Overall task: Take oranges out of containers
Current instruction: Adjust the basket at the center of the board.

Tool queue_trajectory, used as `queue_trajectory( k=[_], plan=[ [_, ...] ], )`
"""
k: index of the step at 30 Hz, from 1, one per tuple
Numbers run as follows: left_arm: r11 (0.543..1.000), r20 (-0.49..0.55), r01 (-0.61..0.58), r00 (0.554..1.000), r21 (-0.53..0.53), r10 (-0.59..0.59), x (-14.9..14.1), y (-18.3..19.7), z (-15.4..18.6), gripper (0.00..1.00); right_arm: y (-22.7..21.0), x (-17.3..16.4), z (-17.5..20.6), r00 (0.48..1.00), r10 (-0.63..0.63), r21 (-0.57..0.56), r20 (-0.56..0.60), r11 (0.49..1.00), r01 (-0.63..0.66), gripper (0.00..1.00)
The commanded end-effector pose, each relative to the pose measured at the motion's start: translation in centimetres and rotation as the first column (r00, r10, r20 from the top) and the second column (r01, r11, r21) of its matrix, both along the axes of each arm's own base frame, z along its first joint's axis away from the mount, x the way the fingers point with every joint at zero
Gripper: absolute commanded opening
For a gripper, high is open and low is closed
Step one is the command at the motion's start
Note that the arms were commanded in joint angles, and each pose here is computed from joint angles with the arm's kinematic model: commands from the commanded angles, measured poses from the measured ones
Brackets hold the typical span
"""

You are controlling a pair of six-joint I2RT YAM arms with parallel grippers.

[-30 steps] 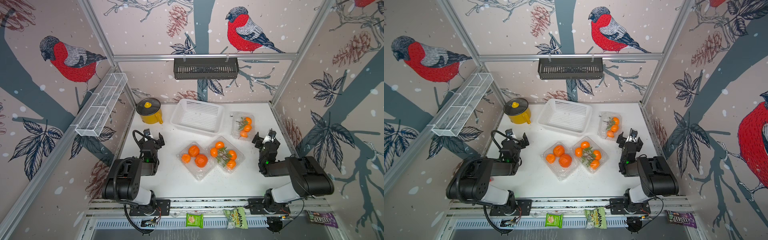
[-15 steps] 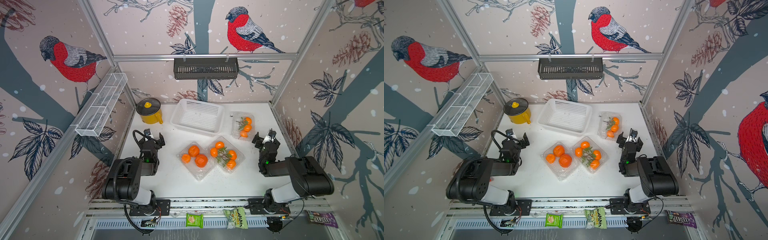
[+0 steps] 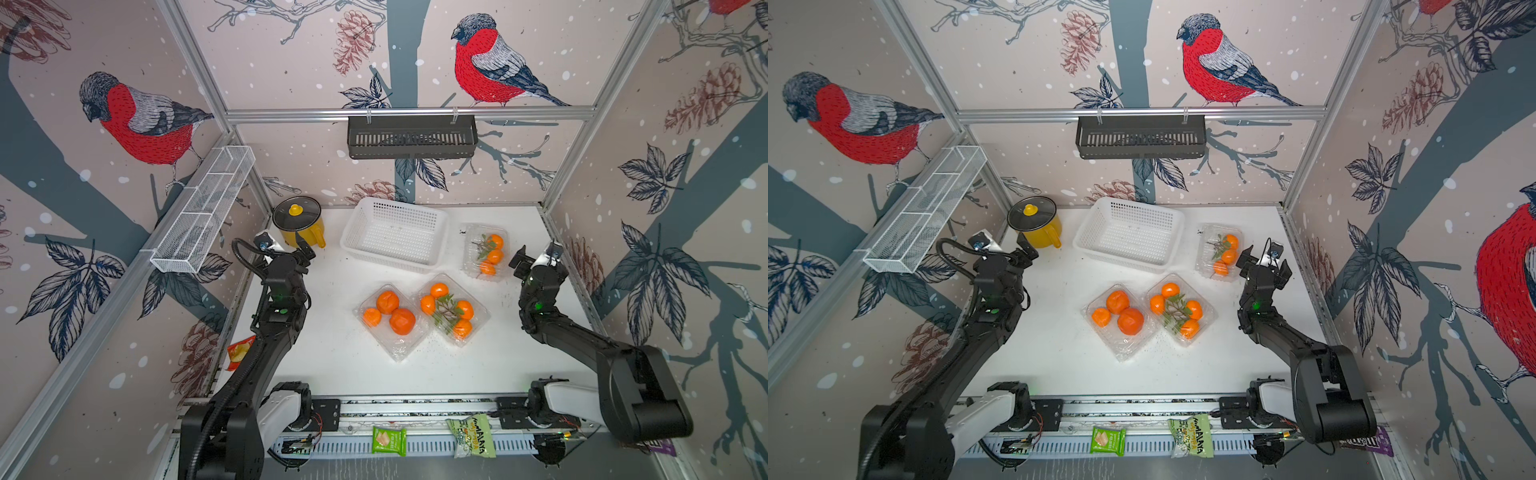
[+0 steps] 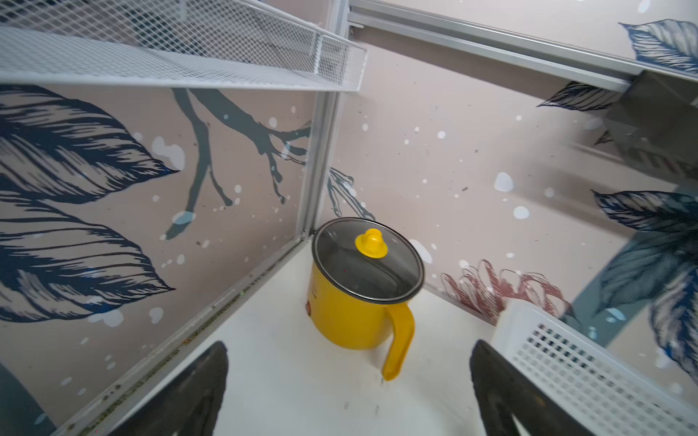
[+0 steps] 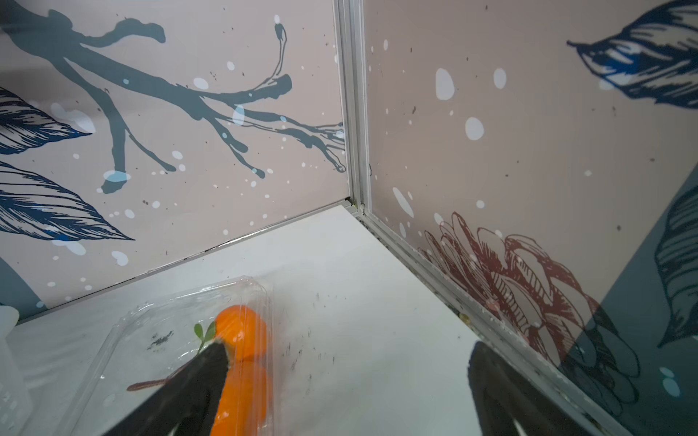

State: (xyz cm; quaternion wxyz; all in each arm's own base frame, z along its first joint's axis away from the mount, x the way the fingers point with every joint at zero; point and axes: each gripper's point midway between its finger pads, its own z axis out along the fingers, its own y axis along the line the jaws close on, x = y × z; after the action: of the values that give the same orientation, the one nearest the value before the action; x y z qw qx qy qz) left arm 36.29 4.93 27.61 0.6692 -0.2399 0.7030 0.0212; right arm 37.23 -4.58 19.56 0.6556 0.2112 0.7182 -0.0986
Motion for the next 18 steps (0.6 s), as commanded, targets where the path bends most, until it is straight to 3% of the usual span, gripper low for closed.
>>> queue_trajectory(
  k=[1,4,6,9,13,18],
  plan=[
    [0.972,-0.215,0.076,0.968,-0.222,-0.125,-1.6,-2.4,-4.6,0.98,-1.5,-1.2,-1.8,0.991,-0.113,0.204,-0.075,0.971,0.126,1.00],
    [0.919,-0.187,0.258,0.928,-0.300,-0.321,-2.2,-5.9,-4.2,0.98,0.3,-0.5,-0.8,0.998,0.037,0.321,-0.049,0.947,-0.019,1.00],
    [0.880,-0.135,0.319,0.913,-0.353,-0.386,-2.7,-7.3,-4.3,0.98,2.0,-0.2,-0.5,0.990,0.133,0.364,-0.041,0.925,-0.109,1.00],
    [0.821,-0.080,0.379,0.889,-0.427,-0.451,-2.8,-9.3,-4.5,0.98,4.3,0.0,-1.4,0.968,0.219,0.392,-0.118,0.907,-0.157,1.00],
    [0.775,-0.092,0.452,0.837,-0.441,-0.540,-1.9,-13.6,-4.3,0.98,8.4,-0.2,-3.1,0.911,0.331,0.361,-0.244,0.903,-0.232,1.00],
    [0.725,-0.151,0.481,0.773,-0.492,-0.616,-0.4,-17.4,-5.8,0.98,15.5,0.4,-3.9,0.810,0.485,0.357,-0.329,0.858,-0.368,1.00]
  ],
)
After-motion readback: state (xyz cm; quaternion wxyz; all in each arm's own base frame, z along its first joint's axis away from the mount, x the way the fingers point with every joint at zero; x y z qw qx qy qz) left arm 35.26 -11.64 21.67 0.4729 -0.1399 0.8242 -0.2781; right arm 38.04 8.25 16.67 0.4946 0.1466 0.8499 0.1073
